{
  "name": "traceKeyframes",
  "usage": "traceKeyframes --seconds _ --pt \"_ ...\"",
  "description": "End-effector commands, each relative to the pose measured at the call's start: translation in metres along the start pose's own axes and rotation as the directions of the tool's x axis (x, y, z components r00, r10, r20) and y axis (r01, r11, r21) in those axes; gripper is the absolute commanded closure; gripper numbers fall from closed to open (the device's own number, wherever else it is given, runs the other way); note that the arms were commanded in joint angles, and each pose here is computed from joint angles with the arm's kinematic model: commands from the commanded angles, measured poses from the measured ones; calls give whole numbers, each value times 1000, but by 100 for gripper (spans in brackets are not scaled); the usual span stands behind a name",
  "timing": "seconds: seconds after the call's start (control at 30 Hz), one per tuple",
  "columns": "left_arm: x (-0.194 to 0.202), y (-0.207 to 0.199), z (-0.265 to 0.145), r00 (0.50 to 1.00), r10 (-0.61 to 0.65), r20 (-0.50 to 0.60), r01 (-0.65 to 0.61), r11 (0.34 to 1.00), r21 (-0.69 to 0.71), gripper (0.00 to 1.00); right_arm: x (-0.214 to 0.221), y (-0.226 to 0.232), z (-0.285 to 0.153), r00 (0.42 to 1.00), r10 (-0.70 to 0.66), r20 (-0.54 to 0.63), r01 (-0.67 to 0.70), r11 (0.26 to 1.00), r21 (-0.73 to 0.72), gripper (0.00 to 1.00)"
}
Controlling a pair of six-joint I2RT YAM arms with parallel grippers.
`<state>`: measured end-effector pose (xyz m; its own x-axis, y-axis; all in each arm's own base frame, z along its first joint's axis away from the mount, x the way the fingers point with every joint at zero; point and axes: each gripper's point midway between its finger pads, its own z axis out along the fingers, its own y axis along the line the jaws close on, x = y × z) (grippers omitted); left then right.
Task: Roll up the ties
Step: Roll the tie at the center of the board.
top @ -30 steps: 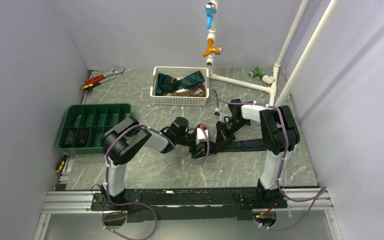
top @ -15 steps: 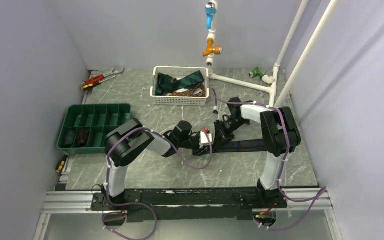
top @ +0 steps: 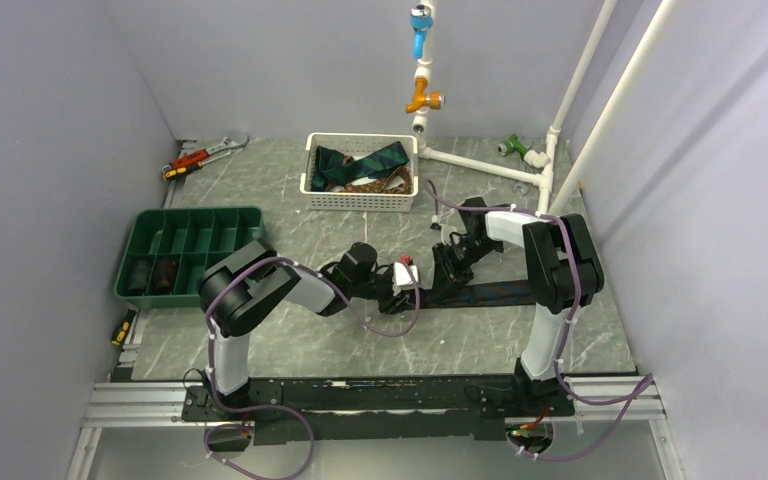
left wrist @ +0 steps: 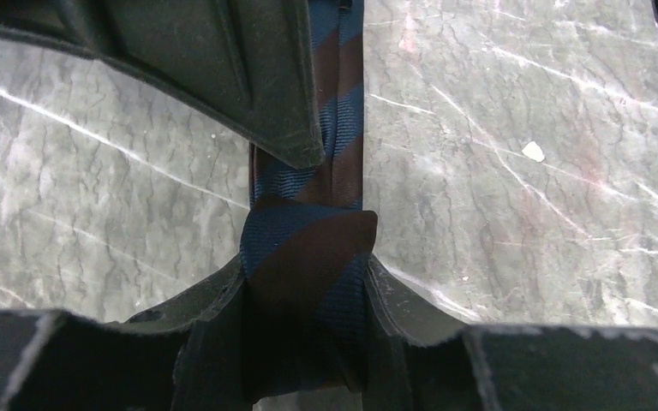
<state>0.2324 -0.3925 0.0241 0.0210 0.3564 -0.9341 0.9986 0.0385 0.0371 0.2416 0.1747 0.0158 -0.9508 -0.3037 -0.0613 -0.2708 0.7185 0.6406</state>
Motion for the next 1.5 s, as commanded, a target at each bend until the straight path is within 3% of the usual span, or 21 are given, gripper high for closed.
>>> traceKeyframes --seconds 0.0,0.1,0.27,0.47,0.53,0.67,0.97,1.2,1.47 --pt "16 -1 -16 981 -169 -91 162 984 -75 64 -3 -36 9 999 -37 -31 41 988 147 79" --pt "10 2 -21 982 -171 -79 161 980 -116 61 -2 -47 9 998 -38 -59 49 981 190 80" --pt "56 -3 -18 963 -136 -231 110 986 -123 58 -13 -38 4 997 -60 -39 66 985 162 77" --pt "80 -4 -19 939 -126 -319 93 989 -118 56 -25 26 -16 996 -68 61 71 997 -42 51" --pt "78 -6 -19 940 -127 -317 95 989 -115 55 -26 43 -22 994 -62 85 70 993 -98 47" --pt "79 -10 -19 939 -136 -317 107 989 -107 55 -26 56 -21 995 -49 88 61 988 -139 47" --pt "77 -11 -19 936 -141 -323 112 988 -105 52 -22 37 7 1000 -30 8 31 989 -147 49" --pt "83 -13 -20 931 -145 -336 117 988 -103 52 -11 48 -3 1000 -18 6 19 985 -170 43" --pt "83 -16 -19 930 -148 -335 124 988 -90 52 -2 57 -4 999 -5 32 11 976 -216 46"
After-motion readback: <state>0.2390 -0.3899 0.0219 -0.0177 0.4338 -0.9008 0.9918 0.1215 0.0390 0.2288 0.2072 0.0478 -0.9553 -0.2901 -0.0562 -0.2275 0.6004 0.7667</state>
